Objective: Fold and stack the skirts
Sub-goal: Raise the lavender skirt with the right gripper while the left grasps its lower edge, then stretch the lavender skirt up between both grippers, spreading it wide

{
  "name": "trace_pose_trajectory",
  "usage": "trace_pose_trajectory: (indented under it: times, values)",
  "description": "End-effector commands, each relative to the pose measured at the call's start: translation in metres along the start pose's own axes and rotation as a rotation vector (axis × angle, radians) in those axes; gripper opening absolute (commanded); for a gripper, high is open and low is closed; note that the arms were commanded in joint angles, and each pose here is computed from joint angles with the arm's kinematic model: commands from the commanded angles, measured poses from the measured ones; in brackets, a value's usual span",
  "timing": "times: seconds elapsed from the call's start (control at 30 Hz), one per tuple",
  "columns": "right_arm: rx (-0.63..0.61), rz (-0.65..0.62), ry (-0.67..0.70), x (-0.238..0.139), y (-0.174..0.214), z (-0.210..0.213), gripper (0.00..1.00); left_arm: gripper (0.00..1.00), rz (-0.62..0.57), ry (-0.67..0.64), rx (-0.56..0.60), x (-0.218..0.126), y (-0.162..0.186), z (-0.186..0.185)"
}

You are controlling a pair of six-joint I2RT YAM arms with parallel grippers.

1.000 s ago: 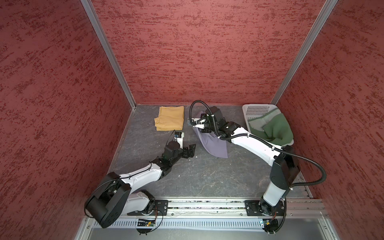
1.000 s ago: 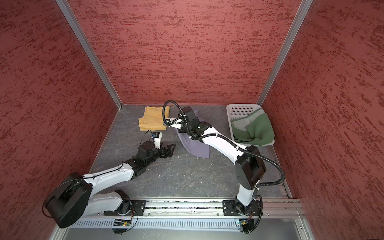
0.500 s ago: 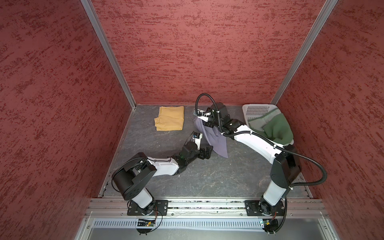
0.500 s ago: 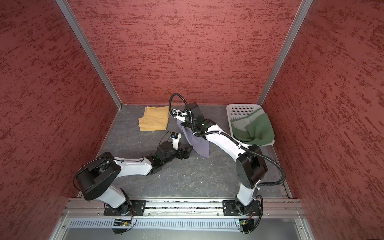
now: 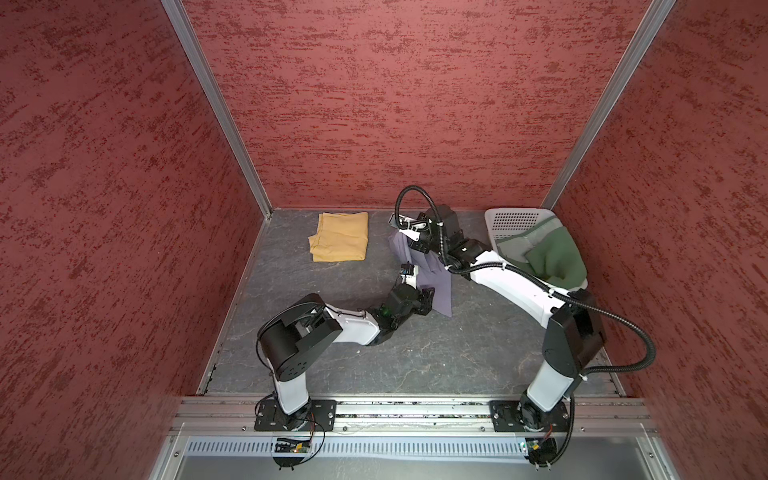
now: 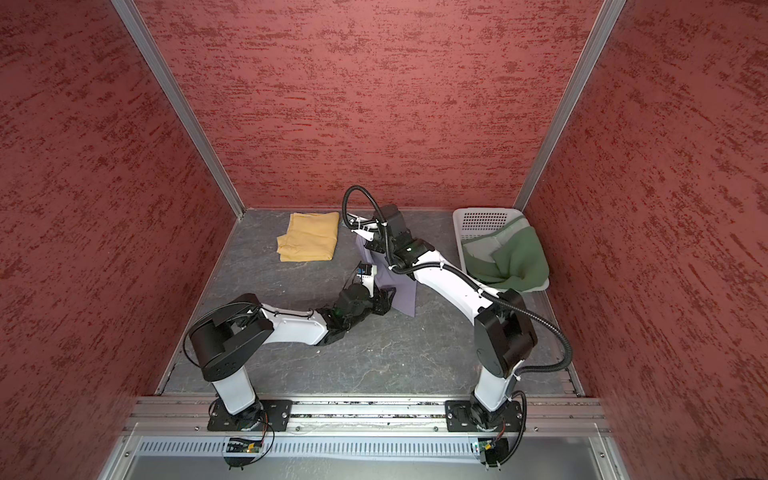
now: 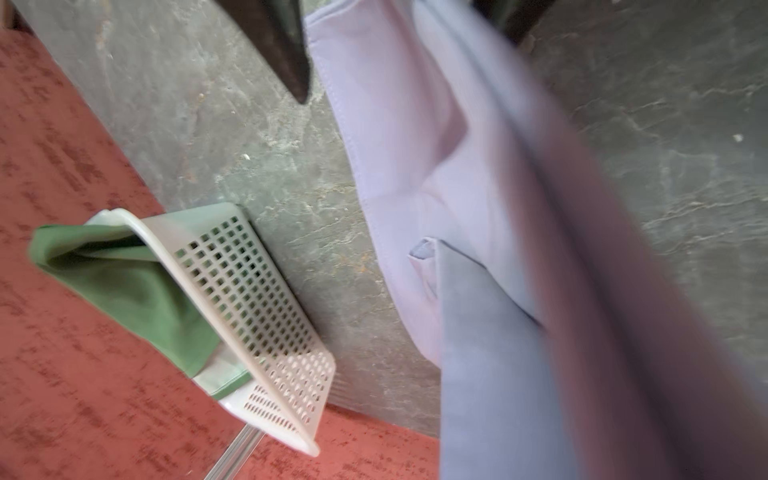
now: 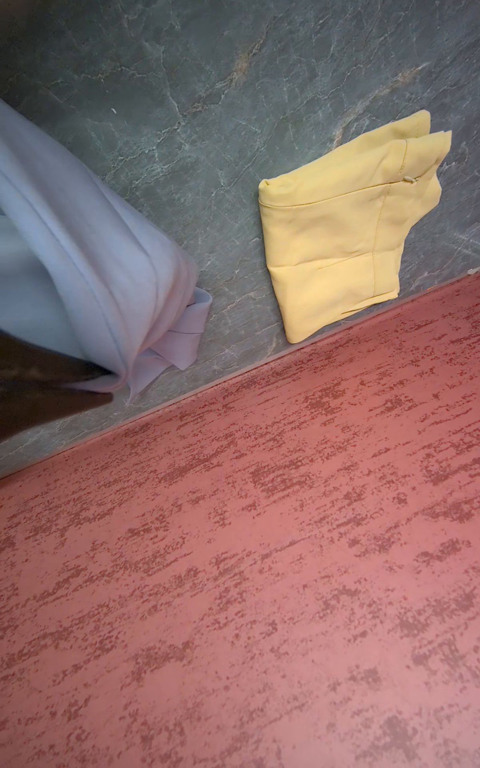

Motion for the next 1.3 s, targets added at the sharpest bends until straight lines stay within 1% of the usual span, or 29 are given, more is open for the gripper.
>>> trace_pose_trajectory:
  times: [0.0,0.07,0.17,0.3,0.37,0.43,0.57,0.67,0.8,0.83,0.93,1.03,1.1,1.2,1.27]
  values:
    - [0.034,-0.055,0.101,-0.018,-0.013,-0.028,0.00,0.41,-0.008,-0.037,-0.047,0.006,0.001,0.004]
    - [0.037,-0.053,0.113,-0.019,-0.011,-0.031,0.00,0.26,-0.005,-0.048,-0.059,0.007,0.003,0.007]
    - [0.050,-0.055,0.130,-0.022,-0.008,-0.035,0.00,0.00,0.008,-0.077,-0.069,0.006,0.007,0.011]
    - [0.067,-0.046,0.151,-0.026,-0.002,-0.041,0.00,0.00,-0.003,-0.130,-0.057,0.000,0.002,0.019]
    - [0.071,-0.034,0.172,-0.029,0.002,-0.047,0.00,0.00,0.003,-0.166,-0.019,-0.007,-0.003,0.022]
    - [0.078,-0.025,0.198,-0.034,0.008,-0.054,0.00,0.00,0.015,-0.199,0.051,-0.016,-0.014,0.023]
    - [0.107,-0.016,0.286,-0.050,0.019,-0.073,0.00,0.00,0.048,-0.292,0.221,-0.039,-0.048,0.029]
    - [0.136,-0.005,0.371,-0.065,0.027,-0.087,0.00,0.00,0.068,-0.357,0.313,-0.061,-0.080,0.037]
    - [0.195,0.026,0.450,-0.087,0.034,-0.104,0.00,0.00,0.072,-0.399,0.383,-0.091,-0.125,0.044]
    - [0.208,0.040,0.453,-0.089,0.037,-0.104,0.00,0.00,0.072,-0.405,0.397,-0.097,-0.135,0.045]
    - [0.238,0.037,0.480,-0.111,0.034,-0.111,0.00,0.00,0.061,-0.416,0.444,-0.118,-0.164,0.045]
    - [0.278,-0.006,0.456,-0.131,0.030,-0.109,0.00,0.00,0.040,-0.428,0.505,-0.135,-0.188,0.042]
    - [0.305,-0.055,0.416,-0.146,0.025,-0.104,0.00,0.00,0.021,-0.439,0.557,-0.147,-0.202,0.039]
    - [0.317,-0.113,0.365,-0.168,0.019,-0.096,0.00,0.00,-0.010,-0.455,0.618,-0.163,-0.220,0.034]
    - [0.316,-0.129,0.359,-0.181,0.019,-0.094,0.00,0.00,-0.041,-0.471,0.662,-0.174,-0.232,0.031]
Point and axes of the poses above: each gripper's point midway between its finger pads, its own x axis out along the fingers, its own z axis along the line the jaws close on, y = z × x, the point moved 4 cm from there along -x, back along the fingers, and after that the axes turned 6 degrees about x, right-handed, at the moved point
